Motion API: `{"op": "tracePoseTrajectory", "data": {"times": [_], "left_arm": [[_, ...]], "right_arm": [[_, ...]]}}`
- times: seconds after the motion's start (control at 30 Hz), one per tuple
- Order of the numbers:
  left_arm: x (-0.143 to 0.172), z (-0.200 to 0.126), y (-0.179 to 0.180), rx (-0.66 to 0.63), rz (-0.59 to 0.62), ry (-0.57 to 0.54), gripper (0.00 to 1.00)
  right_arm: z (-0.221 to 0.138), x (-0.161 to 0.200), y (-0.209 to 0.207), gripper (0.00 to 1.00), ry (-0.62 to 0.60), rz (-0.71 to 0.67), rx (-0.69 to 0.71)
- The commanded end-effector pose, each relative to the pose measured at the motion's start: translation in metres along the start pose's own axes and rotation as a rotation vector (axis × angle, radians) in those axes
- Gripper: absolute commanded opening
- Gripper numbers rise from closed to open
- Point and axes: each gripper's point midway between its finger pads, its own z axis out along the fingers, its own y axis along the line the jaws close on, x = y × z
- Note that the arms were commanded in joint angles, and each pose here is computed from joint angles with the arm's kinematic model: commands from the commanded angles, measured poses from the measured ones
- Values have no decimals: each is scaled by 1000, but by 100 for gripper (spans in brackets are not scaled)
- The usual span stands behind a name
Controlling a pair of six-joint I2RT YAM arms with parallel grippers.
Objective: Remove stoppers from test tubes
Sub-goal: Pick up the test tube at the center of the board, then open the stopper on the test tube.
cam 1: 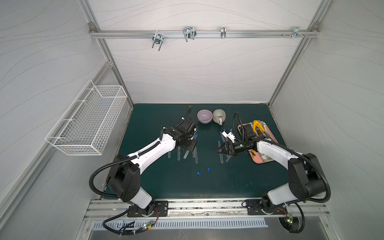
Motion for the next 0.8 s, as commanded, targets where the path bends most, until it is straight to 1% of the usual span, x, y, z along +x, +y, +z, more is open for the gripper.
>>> {"op": "tracePoseTrajectory", "data": {"times": [0.0,0.1,0.2,0.23,0.3,0.4,0.63,0.77], "left_arm": [[1,-7,-31,76,181,-44,5],[12,-8,-54,115,275,-45,5],[21,-8,-68,137,332,-44,6],[23,-7,-70,143,344,-43,6],[27,-6,-76,159,370,-38,6],[31,-6,-83,180,394,-34,6],[35,-6,-88,198,433,-42,6],[38,-4,-90,197,441,-34,5]], "right_arm": [[-4,-11,19,86,-19,-31,-89],[-3,-12,22,85,-15,-30,-124],[-1,-11,22,82,-2,-25,-141],[0,-11,21,80,3,-23,-146],[3,-10,21,72,13,-14,-169],[9,-9,25,66,27,-18,-193],[25,-3,31,60,79,-30,-223],[31,0,33,54,98,-33,-234]]}}
